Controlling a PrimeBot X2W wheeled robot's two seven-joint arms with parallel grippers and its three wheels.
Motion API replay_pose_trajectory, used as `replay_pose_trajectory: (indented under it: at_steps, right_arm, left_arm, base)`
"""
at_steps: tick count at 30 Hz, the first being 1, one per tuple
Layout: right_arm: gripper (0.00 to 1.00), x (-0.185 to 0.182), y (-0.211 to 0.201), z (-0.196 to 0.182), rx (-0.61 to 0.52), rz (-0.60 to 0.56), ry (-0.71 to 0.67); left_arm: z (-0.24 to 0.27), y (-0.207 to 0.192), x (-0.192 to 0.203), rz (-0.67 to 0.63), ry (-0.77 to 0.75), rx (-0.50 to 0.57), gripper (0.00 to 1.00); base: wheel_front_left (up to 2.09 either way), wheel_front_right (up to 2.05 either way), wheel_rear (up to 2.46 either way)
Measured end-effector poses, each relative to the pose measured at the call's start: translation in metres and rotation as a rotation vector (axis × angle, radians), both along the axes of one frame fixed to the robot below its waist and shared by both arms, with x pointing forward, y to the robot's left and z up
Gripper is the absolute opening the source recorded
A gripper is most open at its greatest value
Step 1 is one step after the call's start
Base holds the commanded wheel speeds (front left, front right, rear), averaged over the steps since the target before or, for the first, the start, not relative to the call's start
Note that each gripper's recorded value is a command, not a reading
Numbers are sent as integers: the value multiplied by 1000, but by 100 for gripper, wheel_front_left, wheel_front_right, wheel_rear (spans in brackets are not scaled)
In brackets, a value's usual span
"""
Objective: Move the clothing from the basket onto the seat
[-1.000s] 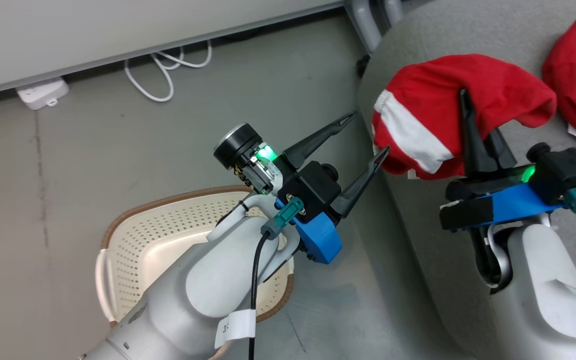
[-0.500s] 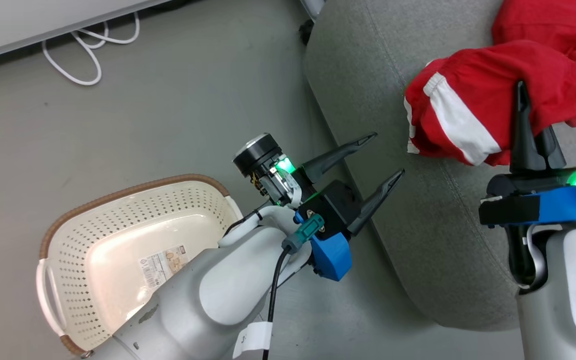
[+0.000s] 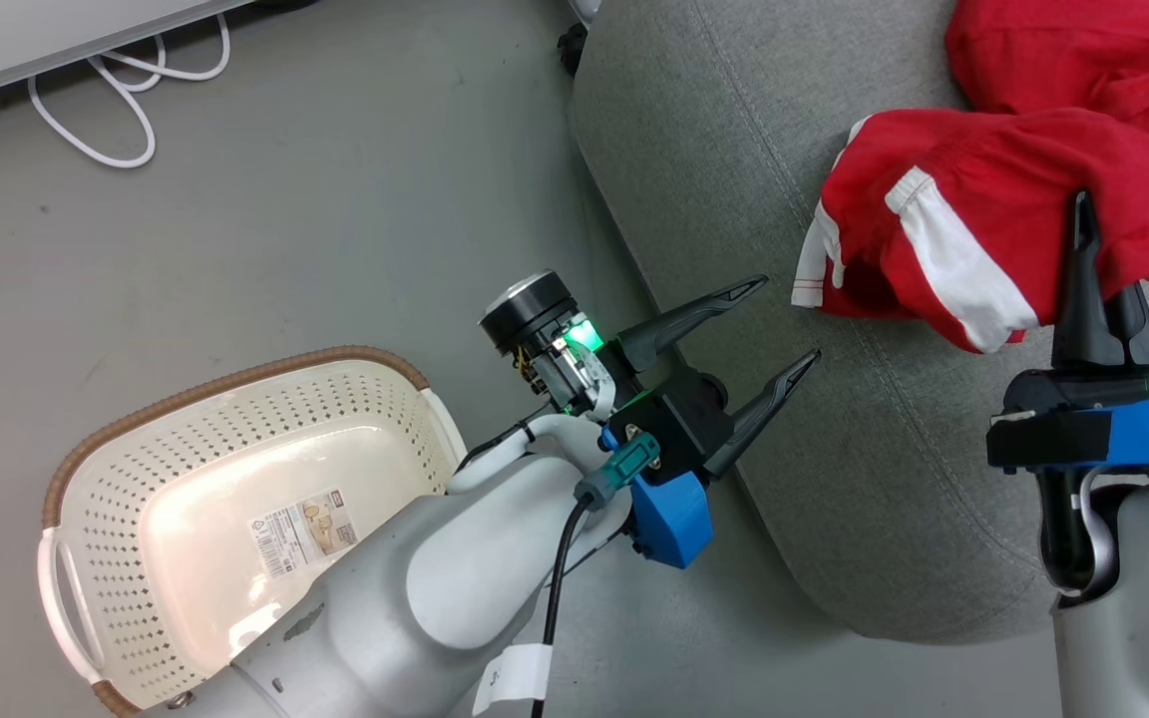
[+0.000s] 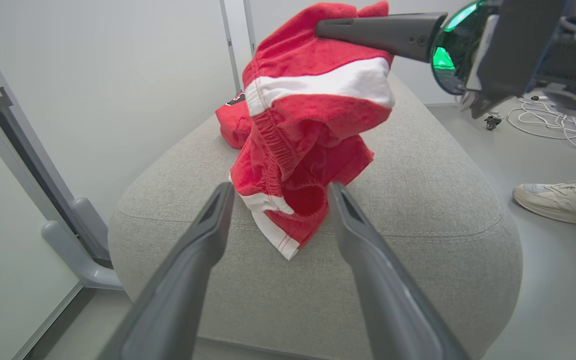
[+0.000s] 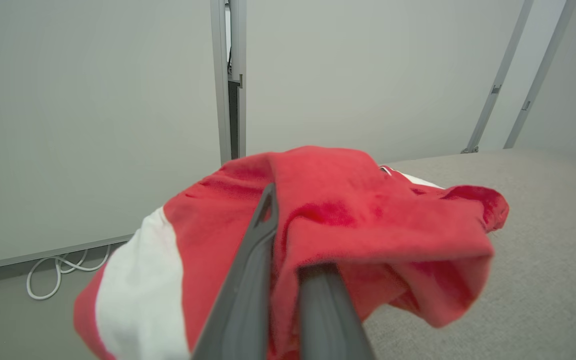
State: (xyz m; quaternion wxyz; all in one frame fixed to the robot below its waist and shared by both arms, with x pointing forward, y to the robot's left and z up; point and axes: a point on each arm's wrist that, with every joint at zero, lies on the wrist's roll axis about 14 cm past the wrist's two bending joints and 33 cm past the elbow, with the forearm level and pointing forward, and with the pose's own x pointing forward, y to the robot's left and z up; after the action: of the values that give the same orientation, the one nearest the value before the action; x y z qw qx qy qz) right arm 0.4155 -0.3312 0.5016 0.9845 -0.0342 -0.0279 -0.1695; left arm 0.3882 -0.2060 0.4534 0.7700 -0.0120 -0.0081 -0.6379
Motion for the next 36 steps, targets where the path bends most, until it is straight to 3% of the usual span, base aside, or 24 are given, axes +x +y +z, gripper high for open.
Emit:
replay_pose_trajectory:
  at_steps: [7,14,21,25,30,36]
  right_arm:
    - [0,17,0,23,-65,36,-49]
    - [0,54,-9,82,-220,76,-171]
    - [0,82,-44,149,-392,21,-303]
    - [0,87,-79,170,-451,-67,-332]
    - [0,90,-123,165,-498,-167,-280]
    - [0,96,-158,113,-463,-242,-140]
  left_arm:
    - [0,4,6,19,0,-4,100]
    - [-12,8,18,29,3,-1,100]
    - [-34,14,36,44,14,13,100]
    - [-48,17,46,51,28,13,100]
    - [-64,19,57,55,38,14,100]
    - [-90,24,66,64,64,26,100]
  base:
    - [0,0,0]
    - [0,0,0]
    - [0,0,0]
    - [0,0,0]
    - [0,0,0]
    - [0,0,0]
